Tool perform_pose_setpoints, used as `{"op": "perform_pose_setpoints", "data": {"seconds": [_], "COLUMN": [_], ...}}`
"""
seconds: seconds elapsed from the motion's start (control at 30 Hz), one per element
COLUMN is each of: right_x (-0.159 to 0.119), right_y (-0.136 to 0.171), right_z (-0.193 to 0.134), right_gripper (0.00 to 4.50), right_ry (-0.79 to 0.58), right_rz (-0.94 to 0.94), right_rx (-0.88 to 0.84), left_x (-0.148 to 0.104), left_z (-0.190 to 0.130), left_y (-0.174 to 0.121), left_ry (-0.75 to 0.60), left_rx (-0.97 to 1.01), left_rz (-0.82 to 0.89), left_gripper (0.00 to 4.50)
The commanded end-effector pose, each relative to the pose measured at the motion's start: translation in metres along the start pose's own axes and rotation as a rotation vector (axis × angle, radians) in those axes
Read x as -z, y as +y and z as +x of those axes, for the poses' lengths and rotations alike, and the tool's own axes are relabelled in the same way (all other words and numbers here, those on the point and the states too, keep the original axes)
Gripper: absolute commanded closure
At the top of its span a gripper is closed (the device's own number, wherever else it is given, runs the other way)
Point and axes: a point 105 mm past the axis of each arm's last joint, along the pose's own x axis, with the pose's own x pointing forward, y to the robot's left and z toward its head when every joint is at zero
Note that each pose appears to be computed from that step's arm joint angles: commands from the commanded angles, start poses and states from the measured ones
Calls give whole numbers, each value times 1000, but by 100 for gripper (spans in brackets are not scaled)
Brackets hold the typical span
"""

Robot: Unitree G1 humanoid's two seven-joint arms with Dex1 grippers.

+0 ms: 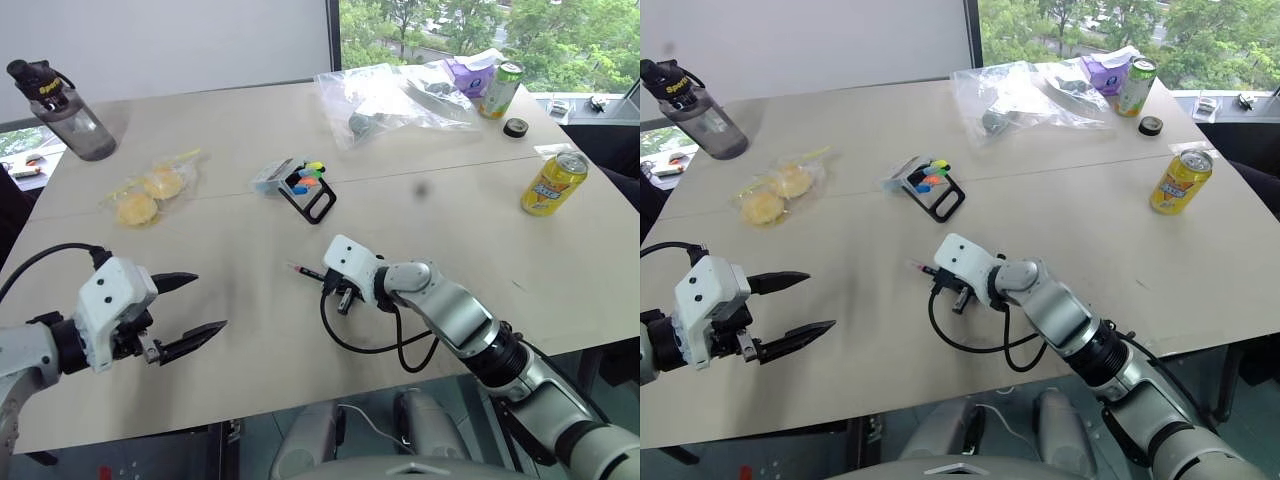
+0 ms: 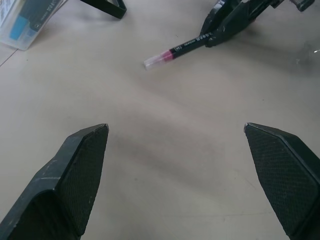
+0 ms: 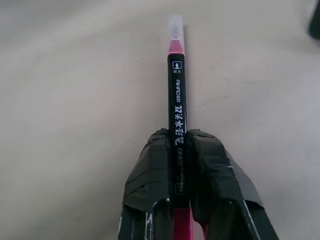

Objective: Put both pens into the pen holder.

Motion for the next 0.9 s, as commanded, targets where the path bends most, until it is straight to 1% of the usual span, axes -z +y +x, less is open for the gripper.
{"op": "perform_pose_setpoints", "data": {"seconds": [0.03,0.1,0.17,0.27,0.33,0.4,0.43,0.53,0.6,0.77,0.83,0.9], "right_x": [6,0,-3,-18,-28,-33,-35,-49,-54,-56,-57,-56], "right_y": [-13,-4,6,13,19,20,20,15,12,10,7,4], "right_z": [-17,-29,-42,-57,-67,-72,-73,-79,-82,-84,-86,-87], "right_gripper": [442,442,442,442,442,442,442,442,442,442,450,450], "right_ry": [-24,-91,-158,-335,-443,-500,-507,-595,-627,-652,-660,-664], "right_rz": [75,59,81,102,84,76,79,70,60,47,40,39], "right_rx": [13,-67,-141,-179,-205,-193,-185,-133,-102,-67,-40,-19], "left_x": [-5,-8,-13,-33,-47,-64,-72,-98,-105,-112,-113,-114], "left_z": [4,8,18,41,56,72,79,96,107,116,117,116], "left_y": [-2,-5,-12,-18,-18,-21,-24,-32,-32,-39,-37,-31], "left_ry": [-30,-66,-143,-355,-470,-585,-620,-743,-767,-774,-782,-797], "left_rx": [10,23,41,42,35,58,79,136,156,209,205,190], "left_rz": [10,-24,-91,-253,-343,-450,-485,-605,-676,-745,-759,-775], "left_gripper": [0,0,0,0,0,0,0,0,0,0,54,132]}}
